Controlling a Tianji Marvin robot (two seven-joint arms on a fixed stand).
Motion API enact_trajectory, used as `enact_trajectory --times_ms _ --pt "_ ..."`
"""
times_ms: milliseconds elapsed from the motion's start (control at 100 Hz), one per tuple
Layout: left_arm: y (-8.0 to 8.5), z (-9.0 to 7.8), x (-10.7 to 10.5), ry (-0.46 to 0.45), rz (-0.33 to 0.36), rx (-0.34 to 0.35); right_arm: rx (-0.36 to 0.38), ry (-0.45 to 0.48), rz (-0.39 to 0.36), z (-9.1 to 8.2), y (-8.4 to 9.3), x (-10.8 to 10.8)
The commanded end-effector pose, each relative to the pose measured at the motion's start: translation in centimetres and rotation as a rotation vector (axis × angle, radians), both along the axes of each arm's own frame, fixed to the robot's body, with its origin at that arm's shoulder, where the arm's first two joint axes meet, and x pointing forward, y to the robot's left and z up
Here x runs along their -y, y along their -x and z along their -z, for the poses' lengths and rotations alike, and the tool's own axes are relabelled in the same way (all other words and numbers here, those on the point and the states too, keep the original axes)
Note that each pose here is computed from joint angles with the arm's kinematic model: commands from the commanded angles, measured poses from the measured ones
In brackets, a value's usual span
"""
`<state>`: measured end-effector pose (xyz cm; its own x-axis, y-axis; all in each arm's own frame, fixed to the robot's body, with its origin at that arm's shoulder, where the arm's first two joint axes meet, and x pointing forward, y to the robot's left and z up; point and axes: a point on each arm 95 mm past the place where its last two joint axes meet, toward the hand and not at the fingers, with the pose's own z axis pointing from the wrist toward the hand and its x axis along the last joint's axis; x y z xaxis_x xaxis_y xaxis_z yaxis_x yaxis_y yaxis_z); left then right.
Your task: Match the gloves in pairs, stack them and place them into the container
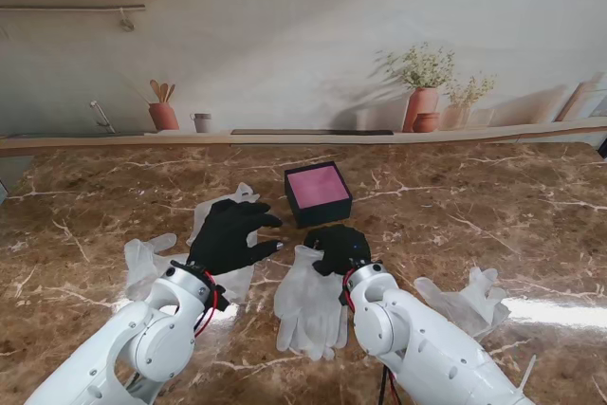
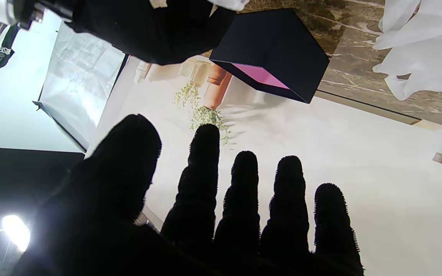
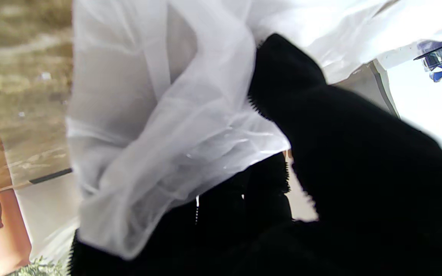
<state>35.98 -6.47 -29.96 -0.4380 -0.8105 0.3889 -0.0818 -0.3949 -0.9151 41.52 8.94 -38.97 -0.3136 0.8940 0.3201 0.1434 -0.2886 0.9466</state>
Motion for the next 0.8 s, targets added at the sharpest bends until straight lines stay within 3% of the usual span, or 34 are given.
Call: enact_trajectory --times_ms 0,250,400,620,790 --pt "0.2 0.1 0.0 0.004 -0.003 -0.004 0.015 0.011 0.003 -0.2 -0.1 0.4" --pt "0.0 0.0 -0.2 0.027 -0.007 -0.006 0.12 0.04 0.039 -2.1 -1.7 2.2" --pt "-0.1 0.0 -0.6 0.034 -0.02 -0.014 0.165 0.055 0.025 -2.5 -2.2 3.0" --pt "-0.2 0.1 -1.1 0.045 -0.032 -0.022 0.274 0.121 -0.076 -2.1 -0.1 2.4" --pt "-0.1 0.1 -1.0 0.045 -0.027 -0.023 0.306 0.168 -0.152 -1.4 2.3 1.4"
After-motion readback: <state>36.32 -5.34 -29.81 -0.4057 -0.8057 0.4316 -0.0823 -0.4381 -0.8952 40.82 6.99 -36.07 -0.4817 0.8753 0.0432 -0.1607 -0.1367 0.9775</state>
